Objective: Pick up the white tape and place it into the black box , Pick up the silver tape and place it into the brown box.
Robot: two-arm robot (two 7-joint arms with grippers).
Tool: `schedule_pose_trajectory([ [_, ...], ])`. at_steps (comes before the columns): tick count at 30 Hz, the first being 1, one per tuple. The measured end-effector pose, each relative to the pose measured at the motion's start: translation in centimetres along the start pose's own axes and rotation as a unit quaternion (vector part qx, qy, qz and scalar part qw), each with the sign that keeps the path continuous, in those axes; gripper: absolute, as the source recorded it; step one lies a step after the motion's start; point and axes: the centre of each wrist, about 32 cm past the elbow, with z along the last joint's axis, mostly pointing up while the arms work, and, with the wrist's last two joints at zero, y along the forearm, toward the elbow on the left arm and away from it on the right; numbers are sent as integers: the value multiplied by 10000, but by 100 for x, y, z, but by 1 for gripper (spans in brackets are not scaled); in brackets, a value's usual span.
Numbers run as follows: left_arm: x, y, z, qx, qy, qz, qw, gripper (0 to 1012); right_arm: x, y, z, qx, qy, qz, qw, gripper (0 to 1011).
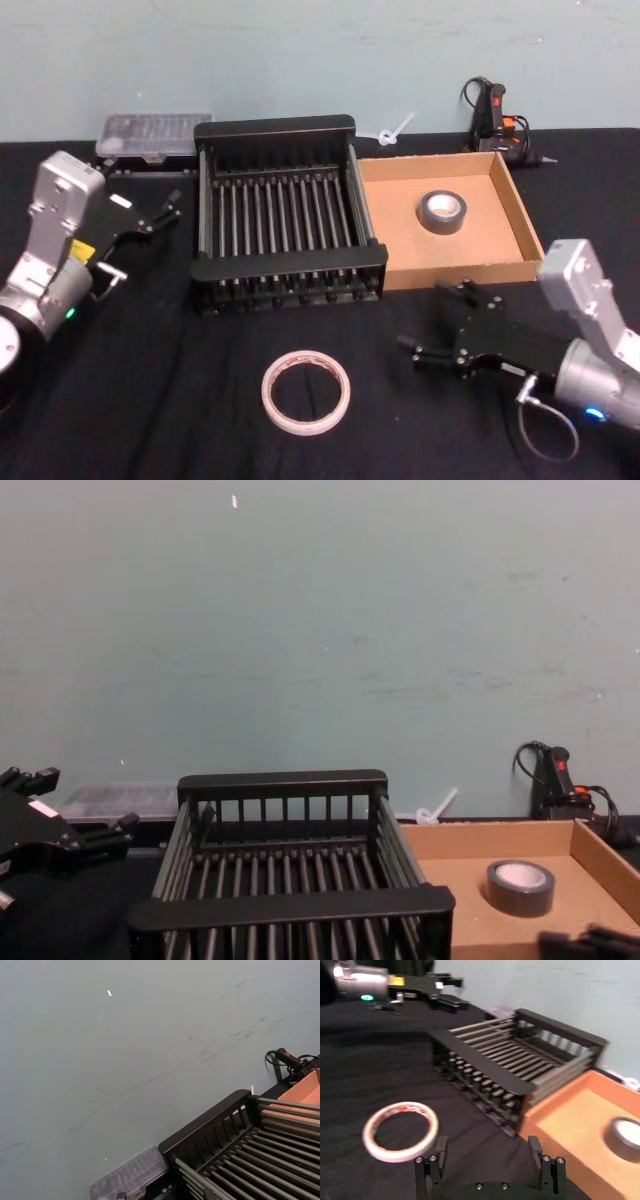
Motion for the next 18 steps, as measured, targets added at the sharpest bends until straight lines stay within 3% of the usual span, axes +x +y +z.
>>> schedule_pose_trajectory([
  [7,0,0,0,0,0,0,10000,1002,0,213,56,-6,-65,539,9985,1002],
  [18,0,0,0,0,0,-1,10000,1001,41,554,103,-35,-178,992,9949,1003],
])
